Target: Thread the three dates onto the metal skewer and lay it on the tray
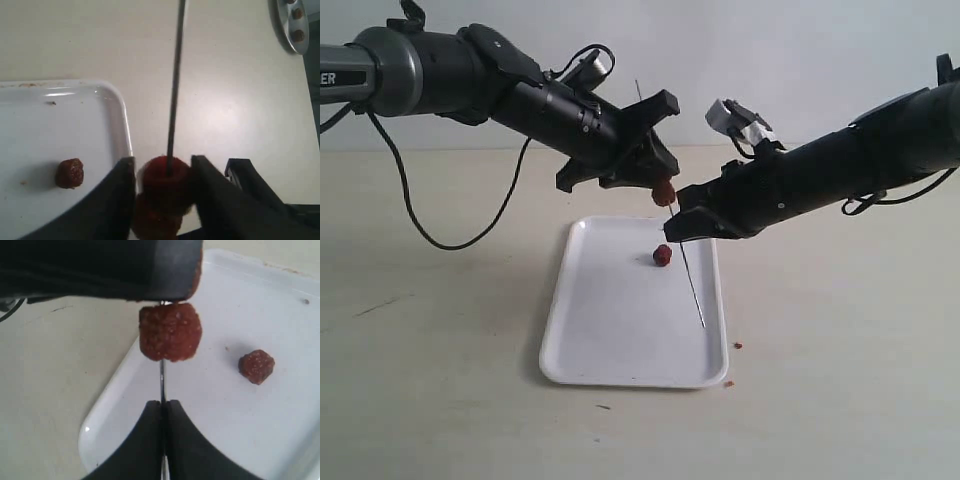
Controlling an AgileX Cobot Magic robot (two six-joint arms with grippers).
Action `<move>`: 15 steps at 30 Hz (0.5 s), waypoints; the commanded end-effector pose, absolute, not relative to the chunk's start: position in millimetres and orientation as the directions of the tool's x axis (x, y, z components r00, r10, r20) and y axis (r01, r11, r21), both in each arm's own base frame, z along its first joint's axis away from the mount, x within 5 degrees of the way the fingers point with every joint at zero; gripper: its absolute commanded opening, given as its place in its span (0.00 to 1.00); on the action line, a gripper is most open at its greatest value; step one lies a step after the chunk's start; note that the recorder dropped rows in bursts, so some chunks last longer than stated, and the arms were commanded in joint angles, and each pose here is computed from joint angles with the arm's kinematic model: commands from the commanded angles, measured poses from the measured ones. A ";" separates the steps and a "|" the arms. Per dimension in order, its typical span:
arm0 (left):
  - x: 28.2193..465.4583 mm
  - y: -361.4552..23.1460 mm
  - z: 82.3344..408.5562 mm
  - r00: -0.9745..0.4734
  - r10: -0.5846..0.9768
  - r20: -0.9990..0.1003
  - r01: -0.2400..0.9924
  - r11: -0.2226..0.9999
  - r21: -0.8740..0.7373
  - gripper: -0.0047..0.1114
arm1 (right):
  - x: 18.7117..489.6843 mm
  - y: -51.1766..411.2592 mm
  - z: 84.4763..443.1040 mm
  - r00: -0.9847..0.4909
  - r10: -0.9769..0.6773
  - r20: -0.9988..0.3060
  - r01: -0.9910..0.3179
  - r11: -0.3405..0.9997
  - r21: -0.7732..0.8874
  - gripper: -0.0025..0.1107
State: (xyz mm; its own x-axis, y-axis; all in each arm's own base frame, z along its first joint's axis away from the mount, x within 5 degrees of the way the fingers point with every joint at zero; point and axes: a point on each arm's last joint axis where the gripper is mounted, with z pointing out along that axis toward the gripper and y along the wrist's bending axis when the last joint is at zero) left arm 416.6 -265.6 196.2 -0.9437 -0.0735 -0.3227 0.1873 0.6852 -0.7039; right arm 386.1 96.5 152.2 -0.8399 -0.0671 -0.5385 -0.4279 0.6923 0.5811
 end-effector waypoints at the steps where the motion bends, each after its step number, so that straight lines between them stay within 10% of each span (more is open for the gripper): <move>1: 413.5 -268.5 200.0 -0.942 -0.060 -0.329 0.202 0.680 -0.705 0.58 | 386.5 96.6 152.9 -0.833 -0.076 -0.548 -0.440 0.691 0.573 0.02; 15: 409.9 -262.4 192.4 -0.930 0.070 -0.362 0.290 0.744 -0.602 0.70 | 386.3 48.3 156.2 -0.858 -0.096 -0.504 -0.368 0.800 0.473 0.02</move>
State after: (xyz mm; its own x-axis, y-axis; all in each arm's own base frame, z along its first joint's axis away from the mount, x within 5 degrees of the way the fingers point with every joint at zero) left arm 413.0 -263.9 191.4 -0.9376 0.0157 -0.3474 0.2494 0.7266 -0.6402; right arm 386.1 67.6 150.3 -0.8490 -0.1156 -0.5156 -0.4075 0.7644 0.4996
